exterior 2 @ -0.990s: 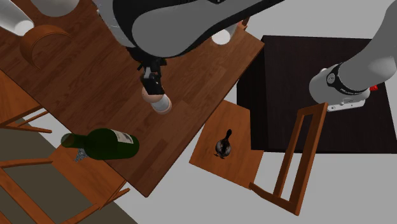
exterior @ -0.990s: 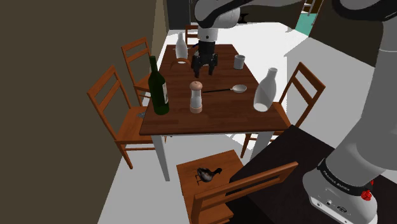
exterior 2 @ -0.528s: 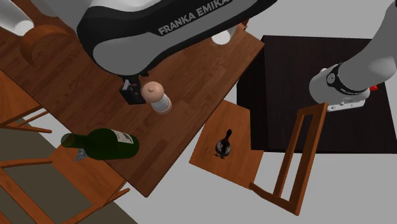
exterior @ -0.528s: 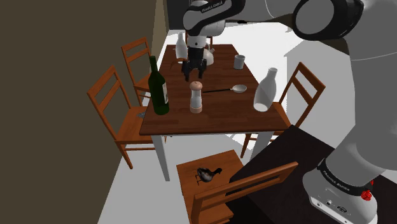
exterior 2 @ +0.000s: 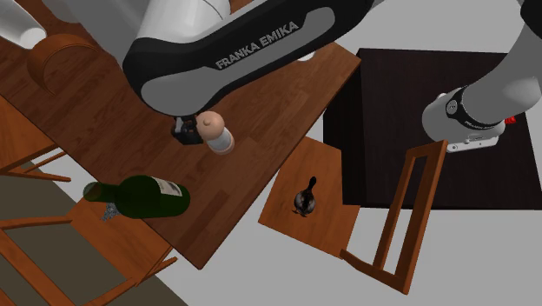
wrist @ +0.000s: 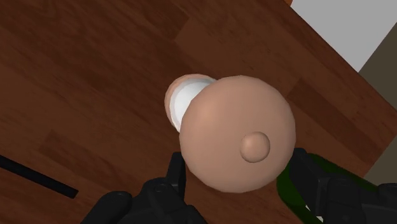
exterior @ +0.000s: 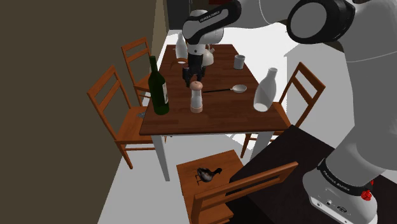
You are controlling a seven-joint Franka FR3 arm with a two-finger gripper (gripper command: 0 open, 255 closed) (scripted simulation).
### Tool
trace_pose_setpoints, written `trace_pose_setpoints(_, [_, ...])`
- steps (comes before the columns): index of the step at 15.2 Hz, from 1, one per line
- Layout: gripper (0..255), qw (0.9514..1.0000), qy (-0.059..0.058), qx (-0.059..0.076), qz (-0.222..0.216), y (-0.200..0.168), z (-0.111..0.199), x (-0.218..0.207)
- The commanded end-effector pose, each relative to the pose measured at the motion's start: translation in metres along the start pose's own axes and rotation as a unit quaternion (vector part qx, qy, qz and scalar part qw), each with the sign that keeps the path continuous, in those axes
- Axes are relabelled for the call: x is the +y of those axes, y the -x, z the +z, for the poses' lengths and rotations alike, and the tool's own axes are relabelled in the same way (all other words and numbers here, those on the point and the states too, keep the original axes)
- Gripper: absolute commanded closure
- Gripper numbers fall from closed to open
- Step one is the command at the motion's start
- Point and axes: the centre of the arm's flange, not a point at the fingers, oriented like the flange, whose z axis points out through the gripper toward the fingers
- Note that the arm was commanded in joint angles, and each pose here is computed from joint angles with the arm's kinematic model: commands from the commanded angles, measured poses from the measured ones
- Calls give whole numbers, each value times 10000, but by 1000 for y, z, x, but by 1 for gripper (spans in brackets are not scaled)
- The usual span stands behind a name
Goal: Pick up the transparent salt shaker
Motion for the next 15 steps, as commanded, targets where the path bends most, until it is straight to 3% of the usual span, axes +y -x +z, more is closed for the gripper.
trace_pose_setpoints(1, [255,10000,0,0,0,0,1,0])
trace_pose_setpoints(9, [255,10000,0,0,0,0,1,0])
trace_pose_setpoints(15, [255,10000,0,0,0,2,-30,-6])
